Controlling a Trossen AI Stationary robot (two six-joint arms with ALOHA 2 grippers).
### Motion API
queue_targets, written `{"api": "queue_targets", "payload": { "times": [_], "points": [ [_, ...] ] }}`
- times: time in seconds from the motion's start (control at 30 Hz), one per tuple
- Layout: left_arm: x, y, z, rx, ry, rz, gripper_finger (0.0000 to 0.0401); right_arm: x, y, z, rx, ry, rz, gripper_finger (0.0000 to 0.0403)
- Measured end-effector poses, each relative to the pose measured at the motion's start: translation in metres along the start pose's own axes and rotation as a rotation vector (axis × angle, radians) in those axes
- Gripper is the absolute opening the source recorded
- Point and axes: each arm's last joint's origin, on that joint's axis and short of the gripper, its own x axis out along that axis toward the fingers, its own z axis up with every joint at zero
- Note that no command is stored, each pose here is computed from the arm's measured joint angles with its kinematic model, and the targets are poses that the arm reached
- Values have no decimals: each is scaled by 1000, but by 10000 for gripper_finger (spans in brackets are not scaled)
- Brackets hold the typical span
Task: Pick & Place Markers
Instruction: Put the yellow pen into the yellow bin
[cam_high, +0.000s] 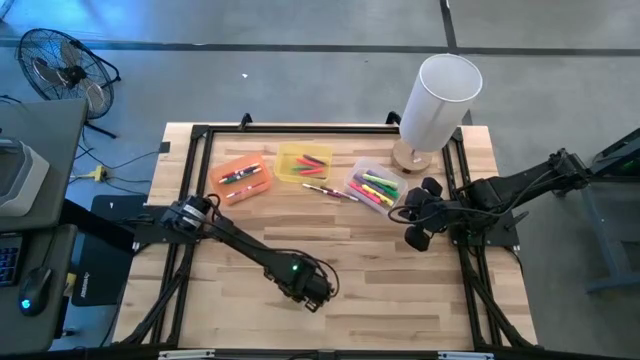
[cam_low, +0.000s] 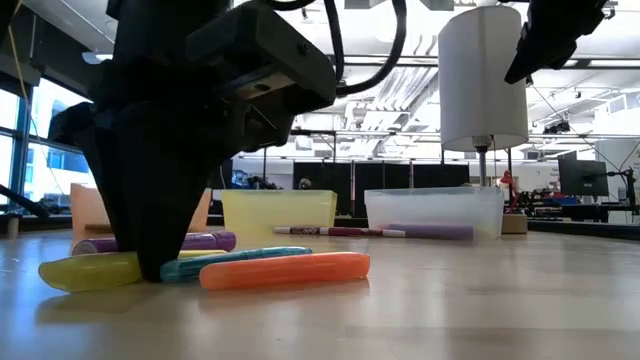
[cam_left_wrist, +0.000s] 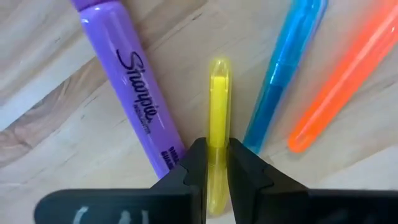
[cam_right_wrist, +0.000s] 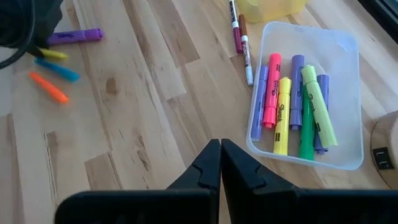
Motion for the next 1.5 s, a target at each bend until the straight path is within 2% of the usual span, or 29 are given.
{"api": "queue_targets", "payload": {
  "times": [0.23, 0.4, 0.47, 0.63, 0.7, 0.8, 0.87, 0.97, 1.13, 1.2, 1.3, 1.37, 1.5],
  "points": [
    [-29, 9, 6, -92, -183, 12, 30, 0, 0, 0, -23, 1, 0, 2],
    [-69, 3, 12, -92, -301, -93, 30, 0, 0, 0, -26, -2, -3, 1],
    [-90, 4, 22, -82, -379, -121, 30, 0, 0, 0, -26, -2, -3, 2],
    [-131, 25, 58, 15, -478, -89, 30, 0, 0, 0, -19, -6, -10, 1],
    [-148, 37, 80, 53, -510, -94, 30, 1, 0, 0, -11, -12, -22, 2],
    [-164, 65, 114, 132, -524, -18, 30, 3, 0, 1, 38, -31, -52, 1],
    [-171, 81, 142, 176, -532, -5, 30, 4, 1, 2, 69, -45, -72, 1],
    [-175, 112, 180, 252, -488, 33, 30, 8, 2, 4, 115, -71, -107, 2],
    [-184, 164, 234, 383, -465, -53, 30, 20, 4, 8, 214, -78, -146, 1],
    [-178, 183, 248, 398, -442, -29, 30, 25, 4, 9, 261, -74, -166, 1],
    [-158, 199, 268, 434, -414, -2, 30, 33, 5, 10, 336, -69, -197, 2],
    [-145, 212, 274, 458, -331, -3, 31, 38, 5, 10, 378, -72, -222, 1],
    [-125, 216, 286, 545, -295, 11, 55, 46, 5, 12, 457, -86, -255, 2]
  ]
}}
